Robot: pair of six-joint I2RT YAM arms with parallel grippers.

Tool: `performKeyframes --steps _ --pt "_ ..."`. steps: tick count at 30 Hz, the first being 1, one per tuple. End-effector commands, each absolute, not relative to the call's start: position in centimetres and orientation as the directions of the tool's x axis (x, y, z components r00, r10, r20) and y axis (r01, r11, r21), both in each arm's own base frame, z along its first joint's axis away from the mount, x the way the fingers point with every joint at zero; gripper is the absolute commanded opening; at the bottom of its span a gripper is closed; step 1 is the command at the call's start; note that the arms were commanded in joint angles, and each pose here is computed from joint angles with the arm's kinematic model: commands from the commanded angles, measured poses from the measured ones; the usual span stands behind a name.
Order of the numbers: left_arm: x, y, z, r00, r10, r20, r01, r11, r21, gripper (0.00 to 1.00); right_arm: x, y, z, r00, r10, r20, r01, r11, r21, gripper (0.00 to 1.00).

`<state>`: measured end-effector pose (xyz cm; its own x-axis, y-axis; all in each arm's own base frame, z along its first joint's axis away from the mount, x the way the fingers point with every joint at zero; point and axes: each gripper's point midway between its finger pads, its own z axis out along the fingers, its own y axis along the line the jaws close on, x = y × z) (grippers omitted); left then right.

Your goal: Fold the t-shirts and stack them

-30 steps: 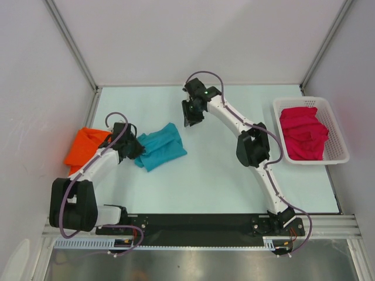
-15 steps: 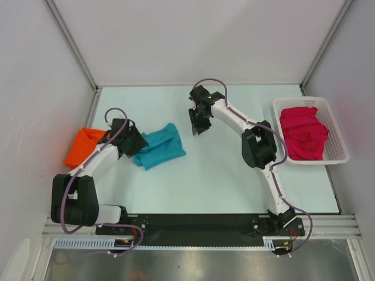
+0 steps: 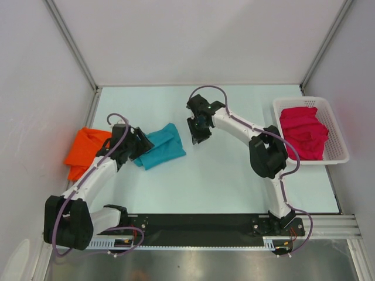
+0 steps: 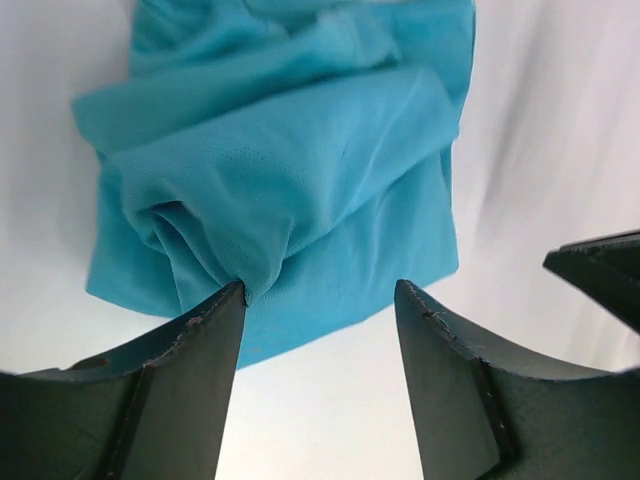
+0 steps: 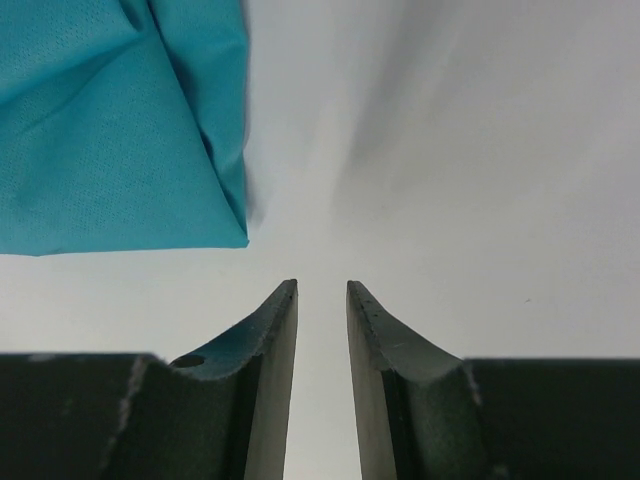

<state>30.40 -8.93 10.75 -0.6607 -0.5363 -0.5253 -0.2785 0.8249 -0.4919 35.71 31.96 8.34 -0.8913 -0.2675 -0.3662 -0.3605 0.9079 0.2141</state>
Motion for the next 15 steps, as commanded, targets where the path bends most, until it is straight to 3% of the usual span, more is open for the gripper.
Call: performKeyframes --steps 1,6,15 --pt "29.6 -11.1 9.9 -0.696 -0.493 -0.522 -0.198 0.831 -0.520 0.67 35.1 32.7 10.1 -0.871 -0.255 -0.419 -0.369 0.904 0.216 0.31" --pt "29.2 -11.5 7.9 -0.727 -0.484 -0.487 -0.216 0.835 -0.506 0.67 34.6 32.6 10.1 -0.869 -0.261 -0.420 -0.371 0.906 0.204 0.31" --pt "29.9 -12.8 11.8 -0.695 -0.463 -0.550 -0.158 0.845 -0.511 0.67 34.7 32.2 10.0 -0.872 -0.261 -0.414 -0.366 0.910 0.197 0.31"
